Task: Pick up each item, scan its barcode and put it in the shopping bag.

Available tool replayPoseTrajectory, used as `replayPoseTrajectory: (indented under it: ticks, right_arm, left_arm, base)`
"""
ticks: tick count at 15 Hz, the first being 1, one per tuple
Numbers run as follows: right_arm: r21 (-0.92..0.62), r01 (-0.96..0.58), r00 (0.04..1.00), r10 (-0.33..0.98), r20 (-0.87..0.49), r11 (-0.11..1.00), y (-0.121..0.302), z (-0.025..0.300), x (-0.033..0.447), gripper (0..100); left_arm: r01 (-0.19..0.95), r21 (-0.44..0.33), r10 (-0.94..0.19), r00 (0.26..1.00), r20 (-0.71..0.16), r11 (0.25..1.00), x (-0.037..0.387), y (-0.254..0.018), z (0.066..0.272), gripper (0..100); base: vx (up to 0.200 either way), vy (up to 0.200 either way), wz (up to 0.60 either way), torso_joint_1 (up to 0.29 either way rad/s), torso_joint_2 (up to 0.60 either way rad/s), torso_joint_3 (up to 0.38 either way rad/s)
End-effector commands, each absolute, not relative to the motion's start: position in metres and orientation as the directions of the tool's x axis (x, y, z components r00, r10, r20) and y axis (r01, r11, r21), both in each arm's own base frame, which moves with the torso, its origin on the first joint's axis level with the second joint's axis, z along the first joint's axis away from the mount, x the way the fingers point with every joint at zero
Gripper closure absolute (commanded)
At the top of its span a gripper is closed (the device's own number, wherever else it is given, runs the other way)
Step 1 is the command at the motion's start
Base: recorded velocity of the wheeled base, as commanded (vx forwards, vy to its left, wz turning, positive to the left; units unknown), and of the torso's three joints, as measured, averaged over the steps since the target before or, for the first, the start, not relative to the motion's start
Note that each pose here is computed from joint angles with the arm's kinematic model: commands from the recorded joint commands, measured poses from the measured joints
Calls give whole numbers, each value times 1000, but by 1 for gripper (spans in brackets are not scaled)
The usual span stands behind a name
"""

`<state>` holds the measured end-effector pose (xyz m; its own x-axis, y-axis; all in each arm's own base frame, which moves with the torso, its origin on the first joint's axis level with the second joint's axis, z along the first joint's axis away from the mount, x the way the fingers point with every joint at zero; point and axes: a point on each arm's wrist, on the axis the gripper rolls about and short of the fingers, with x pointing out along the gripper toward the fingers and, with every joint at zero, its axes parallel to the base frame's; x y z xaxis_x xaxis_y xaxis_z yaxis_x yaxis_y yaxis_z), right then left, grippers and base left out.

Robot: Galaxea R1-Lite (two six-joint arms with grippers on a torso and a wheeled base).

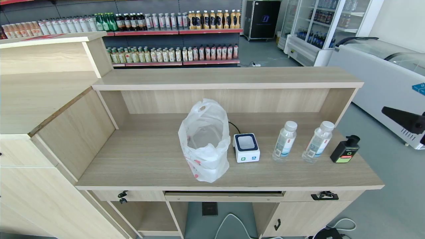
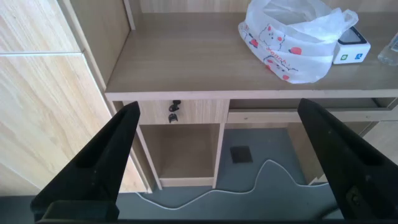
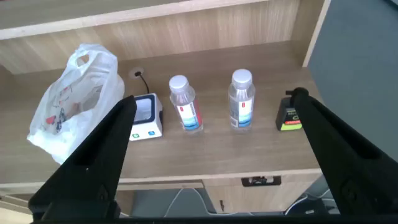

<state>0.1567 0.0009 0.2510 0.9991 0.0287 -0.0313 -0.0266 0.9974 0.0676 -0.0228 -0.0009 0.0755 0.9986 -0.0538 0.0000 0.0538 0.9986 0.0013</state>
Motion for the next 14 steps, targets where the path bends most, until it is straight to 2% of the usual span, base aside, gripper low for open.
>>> replayPoseTrajectory:
  ticks: [1, 4, 9, 14]
  right_arm:
    - [28, -29, 985, 34, -171, 999, 1, 216, 226, 0]
    - [-30, -47, 972, 38, -231, 998, 1, 192, 254, 0]
    - [-51, 71, 946, -83, -312, 996, -14, 166, 270, 0]
    - [-108, 24, 928, -62, -367, 994, -16, 141, 288, 0]
  left_arm:
    - [54, 1, -54, 999, -2, 999, -23, -1, 76, 0]
    - [54, 0, -54, 999, -2, 999, -23, -1, 76, 0]
    - [54, 0, -54, 999, -2, 999, -23, -1, 76, 0]
    - [54, 0, -54, 999, -2, 999, -23, -1, 76, 0]
  base:
    - [0, 0, 0, 0, 0, 0]
    - [0, 0, 0, 0, 0, 0]
    - [0, 0, 0, 0, 0, 0]
    - [0, 0, 0, 0, 0, 0]
